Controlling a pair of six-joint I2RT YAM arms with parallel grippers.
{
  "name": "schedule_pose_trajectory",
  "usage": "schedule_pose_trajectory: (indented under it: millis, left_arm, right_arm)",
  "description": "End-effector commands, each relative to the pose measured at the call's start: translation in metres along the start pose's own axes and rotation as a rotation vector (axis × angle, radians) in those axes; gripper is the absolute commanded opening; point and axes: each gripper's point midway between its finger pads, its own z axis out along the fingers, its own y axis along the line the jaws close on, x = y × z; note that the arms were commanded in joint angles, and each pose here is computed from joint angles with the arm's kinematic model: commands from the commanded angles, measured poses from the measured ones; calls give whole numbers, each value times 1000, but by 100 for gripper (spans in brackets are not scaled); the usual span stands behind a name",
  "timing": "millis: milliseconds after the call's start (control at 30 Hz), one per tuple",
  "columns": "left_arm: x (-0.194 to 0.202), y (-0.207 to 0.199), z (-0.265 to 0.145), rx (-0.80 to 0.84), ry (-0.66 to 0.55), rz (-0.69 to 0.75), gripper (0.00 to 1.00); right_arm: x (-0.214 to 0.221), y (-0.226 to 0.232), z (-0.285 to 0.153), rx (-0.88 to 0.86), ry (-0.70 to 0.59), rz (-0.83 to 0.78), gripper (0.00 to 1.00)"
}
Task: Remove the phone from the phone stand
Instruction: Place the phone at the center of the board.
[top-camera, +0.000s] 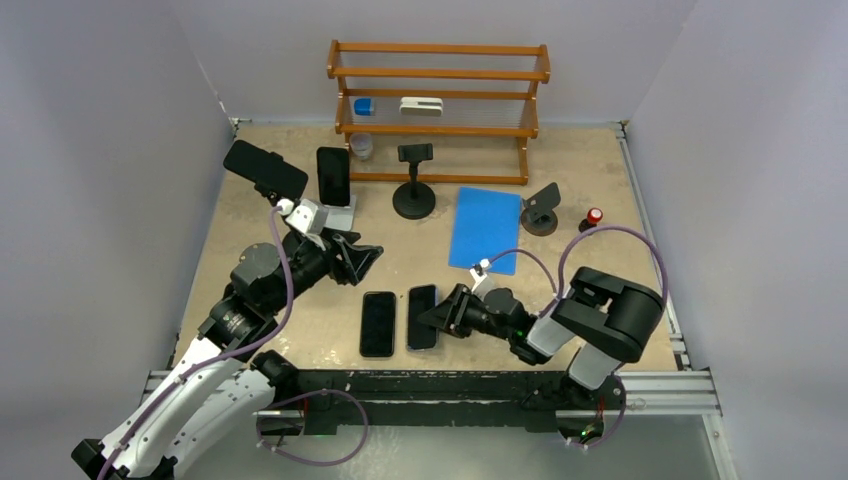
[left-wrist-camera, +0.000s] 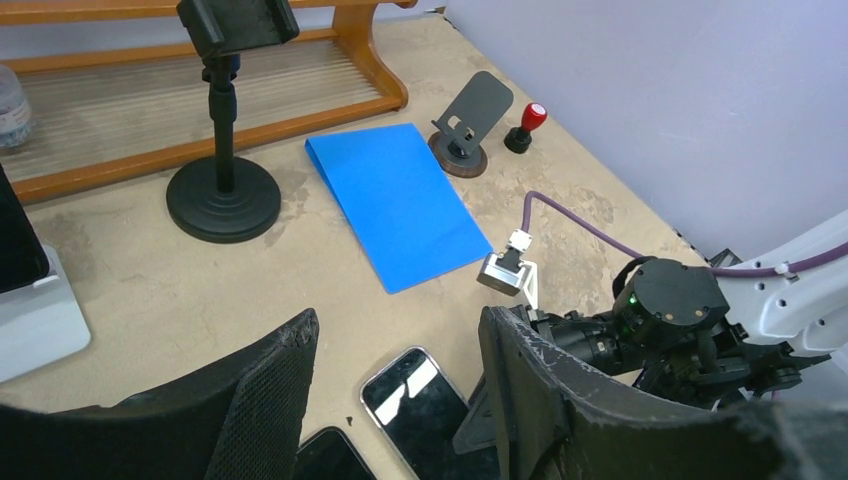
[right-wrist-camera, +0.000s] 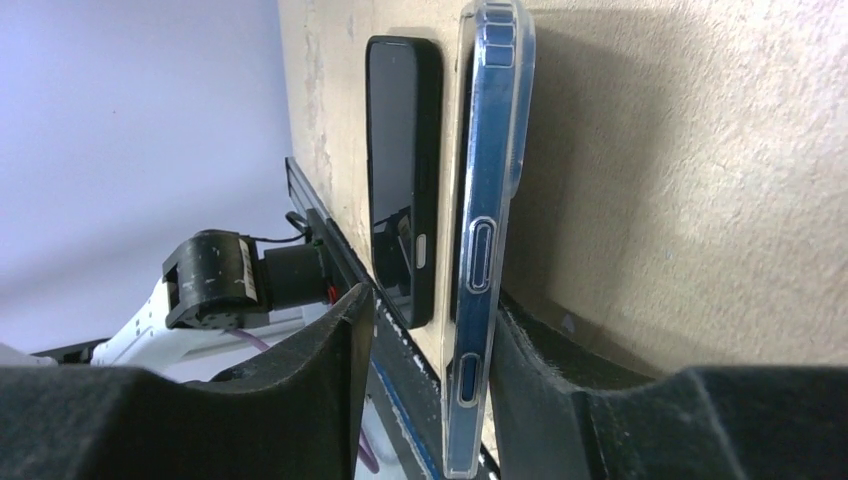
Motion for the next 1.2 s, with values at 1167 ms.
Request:
schedule_pose_trajectory:
  millis: [1167]
  left_arm:
    - [-1, -4, 7, 37, 1, 22, 58]
  right_arm:
    - [-47, -21, -24, 259, -130, -282, 54]
